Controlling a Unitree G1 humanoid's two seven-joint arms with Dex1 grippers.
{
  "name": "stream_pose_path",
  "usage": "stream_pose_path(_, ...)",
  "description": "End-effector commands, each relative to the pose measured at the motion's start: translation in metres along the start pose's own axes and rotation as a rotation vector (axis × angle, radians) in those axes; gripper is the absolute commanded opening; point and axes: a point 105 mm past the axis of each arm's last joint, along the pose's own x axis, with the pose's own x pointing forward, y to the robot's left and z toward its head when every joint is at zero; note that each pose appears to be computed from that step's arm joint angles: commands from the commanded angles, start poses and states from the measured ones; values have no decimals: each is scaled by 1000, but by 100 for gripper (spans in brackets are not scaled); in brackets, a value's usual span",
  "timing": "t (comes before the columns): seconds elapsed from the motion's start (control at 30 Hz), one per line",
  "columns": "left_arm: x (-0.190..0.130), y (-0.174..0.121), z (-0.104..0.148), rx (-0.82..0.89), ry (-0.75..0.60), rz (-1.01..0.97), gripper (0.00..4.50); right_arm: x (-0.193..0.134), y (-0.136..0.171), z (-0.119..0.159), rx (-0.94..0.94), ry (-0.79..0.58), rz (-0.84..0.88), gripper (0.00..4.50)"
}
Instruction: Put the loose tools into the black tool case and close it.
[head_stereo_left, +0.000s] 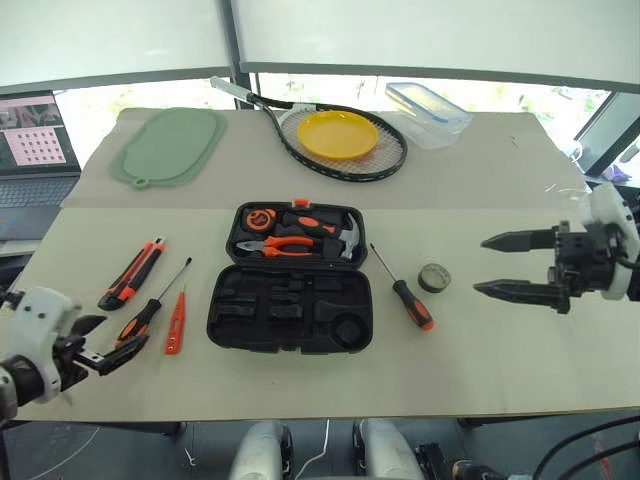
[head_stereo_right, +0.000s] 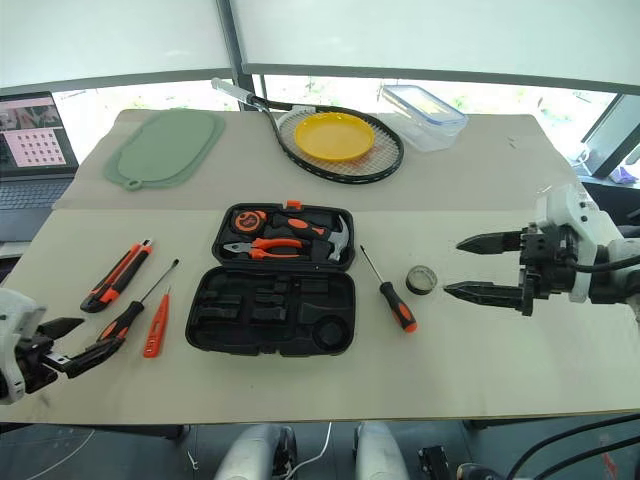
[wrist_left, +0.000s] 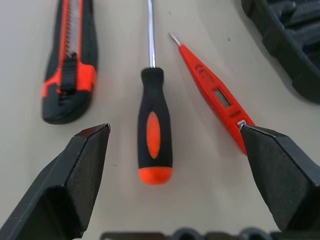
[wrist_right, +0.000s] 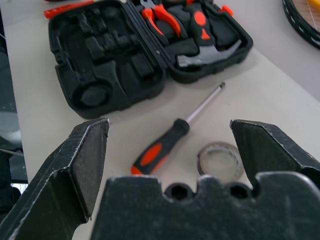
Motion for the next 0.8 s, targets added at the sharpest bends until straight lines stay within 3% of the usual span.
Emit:
stream_pose_path(0.03, 7, 9, -1, 12, 23, 26, 448, 5, 17, 29, -75, -59, 31, 450)
stream_pose_path(0.23, 21, 18, -7, 2, 37, 16, 448, 9, 25, 34, -85, -64, 38, 450)
stream_pose_path(0.33, 32, 21, -13, 9, 56, 2, 370, 10, 25, 34, -88, -68, 34, 450)
stream_pose_path(0.53, 47, 23, -20, 26, 90, -26, 142, 6, 24, 31, -90, -77, 30, 450)
stream_pose_path(0.6, 47, 25, -19, 20, 79, -22, 89, 2, 24, 29, -89, -78, 28, 450)
stream_pose_path(0.73, 42, 23, -2, 5, 4, -48, 90, -5, 22, 23, -83, -71, 13, 450)
stream_pose_path(0.8, 30, 7, 41, 27, -172, -137, 90, -11, 21, 15, -69, -61, -4, 450)
